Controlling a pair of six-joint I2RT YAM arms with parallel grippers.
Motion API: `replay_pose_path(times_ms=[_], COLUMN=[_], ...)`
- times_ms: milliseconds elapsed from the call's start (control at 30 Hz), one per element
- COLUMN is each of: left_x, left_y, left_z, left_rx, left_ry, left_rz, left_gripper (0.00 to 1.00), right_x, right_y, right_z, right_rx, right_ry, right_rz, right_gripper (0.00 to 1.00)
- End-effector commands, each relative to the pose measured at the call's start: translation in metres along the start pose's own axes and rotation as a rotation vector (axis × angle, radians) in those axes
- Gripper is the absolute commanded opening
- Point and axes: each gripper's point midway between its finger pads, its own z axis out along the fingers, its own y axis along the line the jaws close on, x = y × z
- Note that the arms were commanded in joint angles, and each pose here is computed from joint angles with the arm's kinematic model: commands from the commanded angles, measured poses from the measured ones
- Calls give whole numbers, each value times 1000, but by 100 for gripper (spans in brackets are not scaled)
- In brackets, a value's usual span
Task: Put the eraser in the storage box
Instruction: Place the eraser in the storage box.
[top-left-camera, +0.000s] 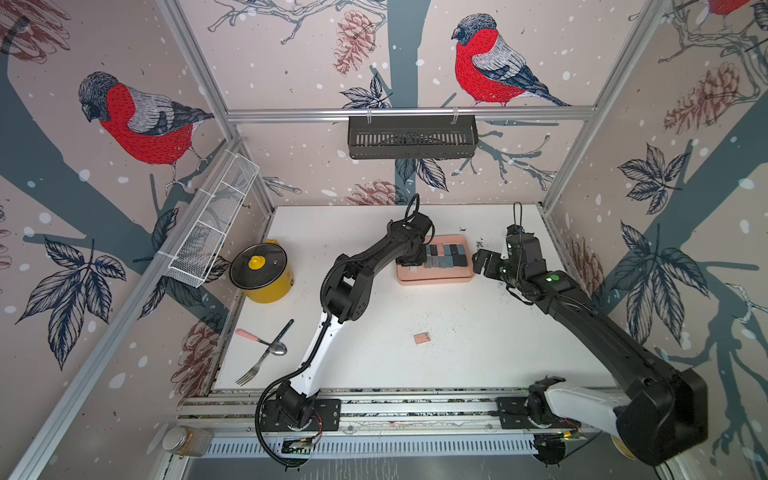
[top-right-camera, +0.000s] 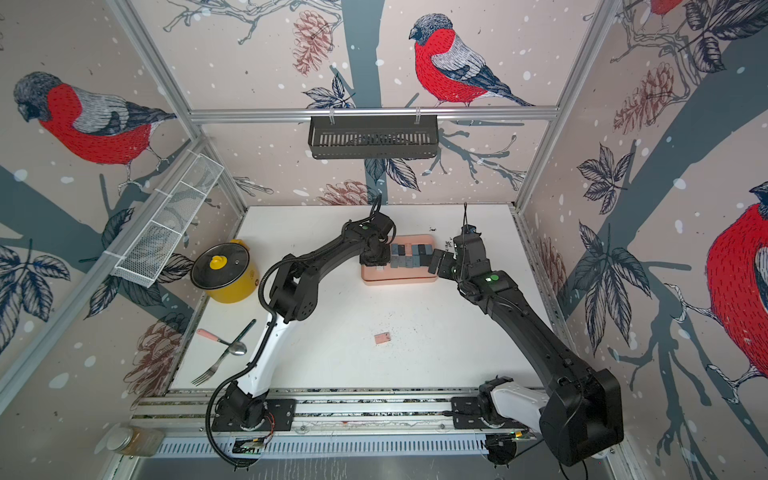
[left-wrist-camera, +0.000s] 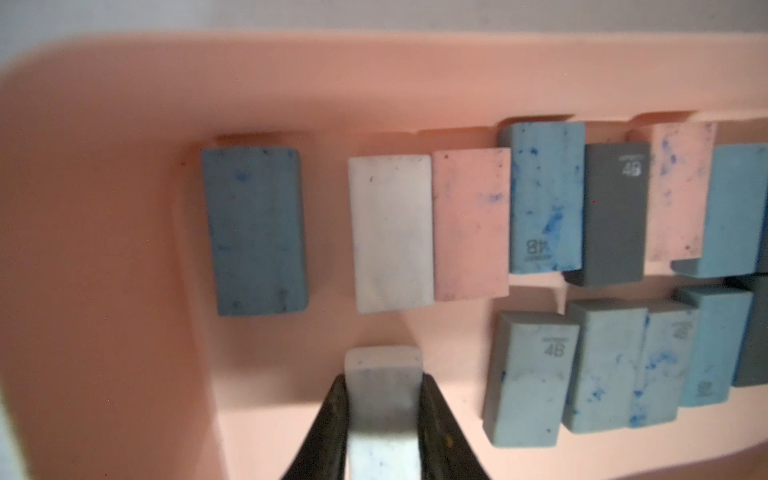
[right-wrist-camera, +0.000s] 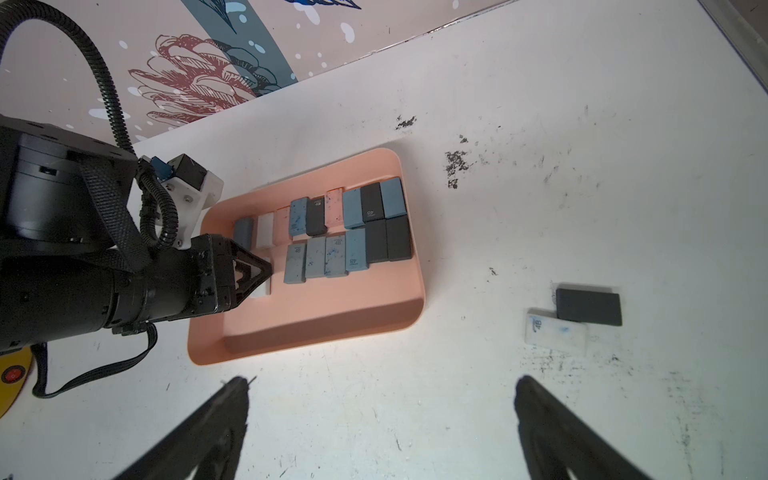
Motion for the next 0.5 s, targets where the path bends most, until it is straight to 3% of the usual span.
replay_pose_path(times_ms=[0,467], left_x=[-3,-4], left_y=[2,1], left_z=[2,-4], left_rx=[-12,4], left_ry=[-14,-32], left_rz=[-14,-43], left_gripper=[29,34], right_x=[-2,-1], right_y=[-2,-1], right_z=[-2,-2], right_rx=[10,5], right_ry=[-3,0], right_rz=[-3,-1], right_gripper=[99,99])
